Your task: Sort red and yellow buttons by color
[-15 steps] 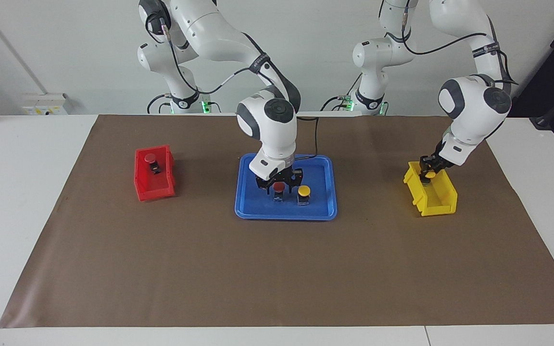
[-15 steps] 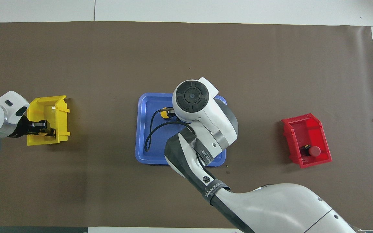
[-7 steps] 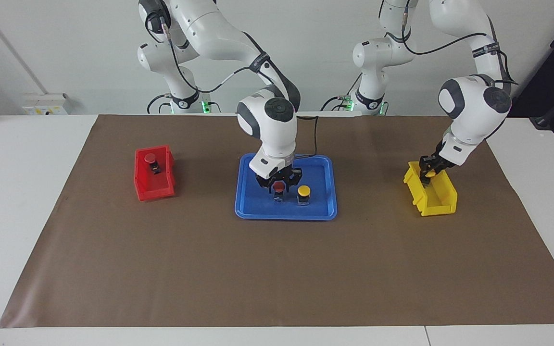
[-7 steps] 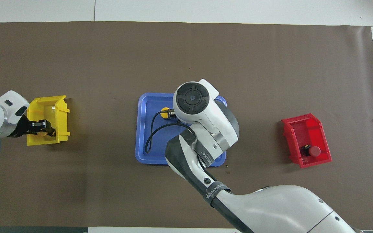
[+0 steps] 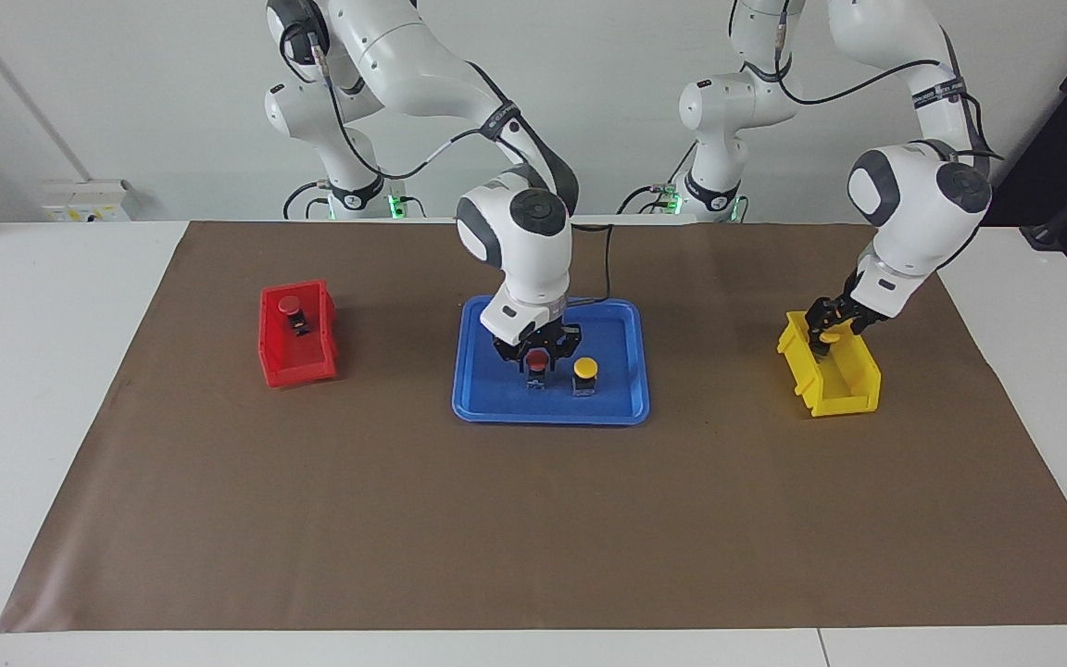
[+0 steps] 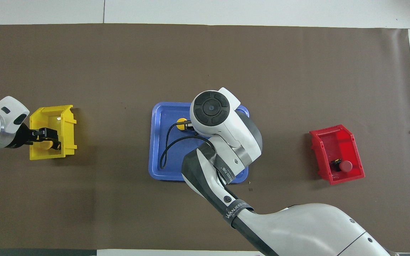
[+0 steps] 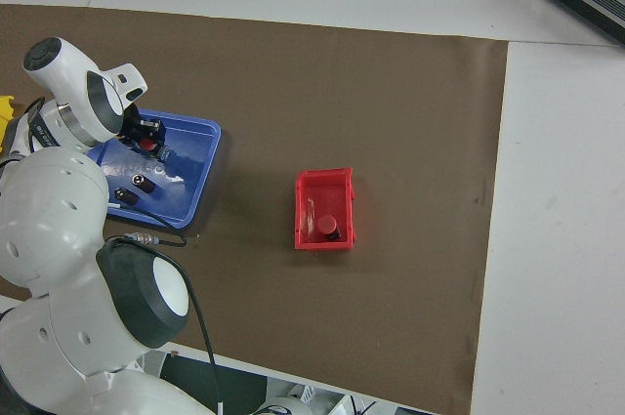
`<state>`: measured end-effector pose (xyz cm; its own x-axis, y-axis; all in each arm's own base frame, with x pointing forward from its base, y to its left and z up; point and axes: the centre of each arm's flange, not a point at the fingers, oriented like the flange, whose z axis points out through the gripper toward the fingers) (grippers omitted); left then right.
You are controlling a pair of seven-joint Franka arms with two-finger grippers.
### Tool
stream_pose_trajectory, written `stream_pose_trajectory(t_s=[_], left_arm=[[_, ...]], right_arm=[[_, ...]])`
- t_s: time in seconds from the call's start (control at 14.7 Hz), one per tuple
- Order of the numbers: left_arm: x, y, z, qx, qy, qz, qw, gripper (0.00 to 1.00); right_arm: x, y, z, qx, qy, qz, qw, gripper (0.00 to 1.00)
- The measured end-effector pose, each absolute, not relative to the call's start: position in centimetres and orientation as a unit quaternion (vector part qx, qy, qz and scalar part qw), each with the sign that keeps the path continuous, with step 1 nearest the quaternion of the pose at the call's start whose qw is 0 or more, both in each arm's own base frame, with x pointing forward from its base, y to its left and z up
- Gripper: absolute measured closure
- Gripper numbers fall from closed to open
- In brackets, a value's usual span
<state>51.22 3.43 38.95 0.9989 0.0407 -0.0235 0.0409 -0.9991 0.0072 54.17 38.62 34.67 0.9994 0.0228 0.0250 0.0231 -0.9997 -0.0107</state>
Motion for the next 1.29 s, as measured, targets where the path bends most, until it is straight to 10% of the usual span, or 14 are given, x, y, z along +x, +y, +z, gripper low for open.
stream_pose_trajectory(t_s=[0.61, 1.02, 1.29], left_arm=[[51.9, 3.3, 48.3, 1.0, 0.018, -0.013, 0.004, 0.0], [51.8, 3.1, 50.5, 1.0, 0.016, -0.008, 0.003, 0.0], [51.3, 0.7, 54.9, 1.0, -0.003, -0.018, 0.001, 0.0]], right_arm=[[55.5, 35.4, 38.8, -1.0, -0.007, -0.023, 0.007, 0.59], [57.3, 18.8, 49.3, -0.998, -0.059, 0.005, -0.017, 0.59], [55.6, 6.0, 49.0, -0.993, -0.114, 0.033, -0.007, 0.59]])
